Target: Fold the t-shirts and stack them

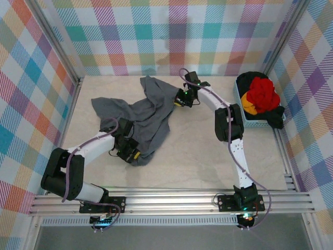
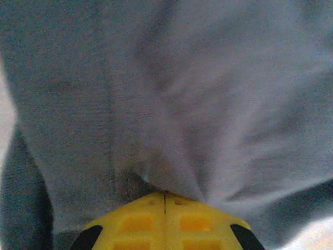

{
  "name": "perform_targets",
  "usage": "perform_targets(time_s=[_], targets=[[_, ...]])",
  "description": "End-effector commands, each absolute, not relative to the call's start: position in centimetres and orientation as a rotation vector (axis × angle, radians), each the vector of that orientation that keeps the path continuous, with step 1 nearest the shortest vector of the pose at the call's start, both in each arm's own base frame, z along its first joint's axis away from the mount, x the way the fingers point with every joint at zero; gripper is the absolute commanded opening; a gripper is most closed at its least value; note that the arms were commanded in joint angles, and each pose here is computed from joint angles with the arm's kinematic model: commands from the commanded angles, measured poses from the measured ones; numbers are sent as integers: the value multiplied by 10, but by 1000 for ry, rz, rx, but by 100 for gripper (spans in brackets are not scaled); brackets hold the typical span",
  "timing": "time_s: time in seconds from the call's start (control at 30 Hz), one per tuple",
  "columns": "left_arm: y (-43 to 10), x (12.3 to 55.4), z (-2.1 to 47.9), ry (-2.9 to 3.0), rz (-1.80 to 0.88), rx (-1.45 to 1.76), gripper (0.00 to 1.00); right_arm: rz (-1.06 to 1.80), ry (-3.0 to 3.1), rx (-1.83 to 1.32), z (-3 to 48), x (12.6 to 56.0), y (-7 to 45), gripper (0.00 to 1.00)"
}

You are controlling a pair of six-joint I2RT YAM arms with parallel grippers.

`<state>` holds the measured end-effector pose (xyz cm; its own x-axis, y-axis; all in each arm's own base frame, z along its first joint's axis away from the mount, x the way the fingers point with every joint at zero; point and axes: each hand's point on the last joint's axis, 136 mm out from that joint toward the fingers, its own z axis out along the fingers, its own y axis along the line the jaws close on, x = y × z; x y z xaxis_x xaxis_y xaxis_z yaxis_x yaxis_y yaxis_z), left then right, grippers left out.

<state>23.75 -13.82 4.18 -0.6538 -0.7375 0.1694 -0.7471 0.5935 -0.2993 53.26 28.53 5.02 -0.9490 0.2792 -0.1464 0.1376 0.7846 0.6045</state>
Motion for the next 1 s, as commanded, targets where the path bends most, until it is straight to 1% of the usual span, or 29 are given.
perform_targets(time_s=[0.0, 0.2, 0.43, 0.6, 0.83, 0.97], targets=[[-127, 252, 61, -2886, 514, 1297, 0, 852, 2702, 316, 78, 532, 281, 0], [-114, 263, 86, -2980, 519, 1265, 0, 742, 2613, 347, 117, 511, 244, 0], [-105, 300, 131, -3143, 584, 1223, 0, 622, 2544, 415, 162, 461, 194, 0], [-93, 321, 159, -3204, 656, 1245, 0, 544, 2518, 413, 190, 426, 169, 0], [-74, 326, 193, -3285, 703, 1314, 0, 482, 2505, 437, 217, 384, 144, 0], [-66, 327, 209, -3289, 732, 1343, 0, 443, 2510, 448, 226, 373, 134, 0]])
